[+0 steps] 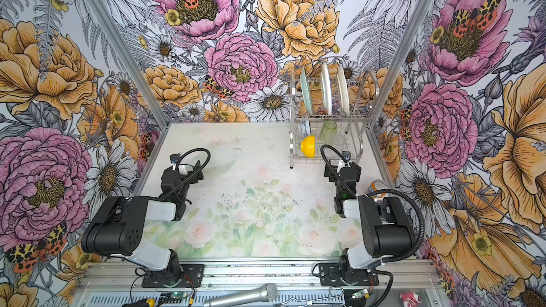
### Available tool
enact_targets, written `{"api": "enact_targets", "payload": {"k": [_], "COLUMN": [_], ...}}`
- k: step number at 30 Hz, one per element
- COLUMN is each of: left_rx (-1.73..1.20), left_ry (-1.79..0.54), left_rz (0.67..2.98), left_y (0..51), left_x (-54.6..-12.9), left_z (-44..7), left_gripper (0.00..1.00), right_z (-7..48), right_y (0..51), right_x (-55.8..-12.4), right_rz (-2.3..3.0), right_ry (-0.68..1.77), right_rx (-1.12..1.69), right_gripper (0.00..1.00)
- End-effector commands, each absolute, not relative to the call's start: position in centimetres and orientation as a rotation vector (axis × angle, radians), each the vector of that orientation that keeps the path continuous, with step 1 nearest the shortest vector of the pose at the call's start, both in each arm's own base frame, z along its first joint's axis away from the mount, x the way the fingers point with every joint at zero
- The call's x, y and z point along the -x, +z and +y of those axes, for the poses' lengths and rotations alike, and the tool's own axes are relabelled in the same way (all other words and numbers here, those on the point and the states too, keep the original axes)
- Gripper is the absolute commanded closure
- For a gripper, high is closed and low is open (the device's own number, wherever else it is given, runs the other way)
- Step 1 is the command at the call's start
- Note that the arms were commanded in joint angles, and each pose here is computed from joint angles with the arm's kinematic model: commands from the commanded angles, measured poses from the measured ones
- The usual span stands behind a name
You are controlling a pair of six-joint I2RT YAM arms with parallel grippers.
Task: Unload the mixed dishes from the dish rack
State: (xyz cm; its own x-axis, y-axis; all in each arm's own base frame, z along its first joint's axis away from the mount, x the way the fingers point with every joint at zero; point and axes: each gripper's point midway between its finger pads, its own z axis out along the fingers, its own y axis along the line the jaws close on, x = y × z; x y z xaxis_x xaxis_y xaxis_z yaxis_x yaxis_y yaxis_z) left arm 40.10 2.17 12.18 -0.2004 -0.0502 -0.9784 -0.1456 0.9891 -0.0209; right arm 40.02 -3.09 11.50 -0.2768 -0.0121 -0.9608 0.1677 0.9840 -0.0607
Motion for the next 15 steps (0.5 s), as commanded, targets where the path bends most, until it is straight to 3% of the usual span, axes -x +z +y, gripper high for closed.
{"api": "enact_targets", "payload": {"k": [1, 15], "left_rx": [0.136, 0.135], "left_ry": [0.075, 0.050], "left_rz": [1.751, 1.750], "left_y": [12.98, 12.97], "left_x": [-40.55, -40.57], "left_z": [2.12, 2.20], "left_gripper": [0.01, 0.01], "right_z": [-2.71, -2.82], "right_y": [11.25, 11.23], "right_x": [-40.02, -40.17], "right_rz": [1.843, 1.847], "right_ry": [-0.150, -0.128], "right_rx": [-0.113, -0.116], "right_gripper": [0.01, 0.00]}}
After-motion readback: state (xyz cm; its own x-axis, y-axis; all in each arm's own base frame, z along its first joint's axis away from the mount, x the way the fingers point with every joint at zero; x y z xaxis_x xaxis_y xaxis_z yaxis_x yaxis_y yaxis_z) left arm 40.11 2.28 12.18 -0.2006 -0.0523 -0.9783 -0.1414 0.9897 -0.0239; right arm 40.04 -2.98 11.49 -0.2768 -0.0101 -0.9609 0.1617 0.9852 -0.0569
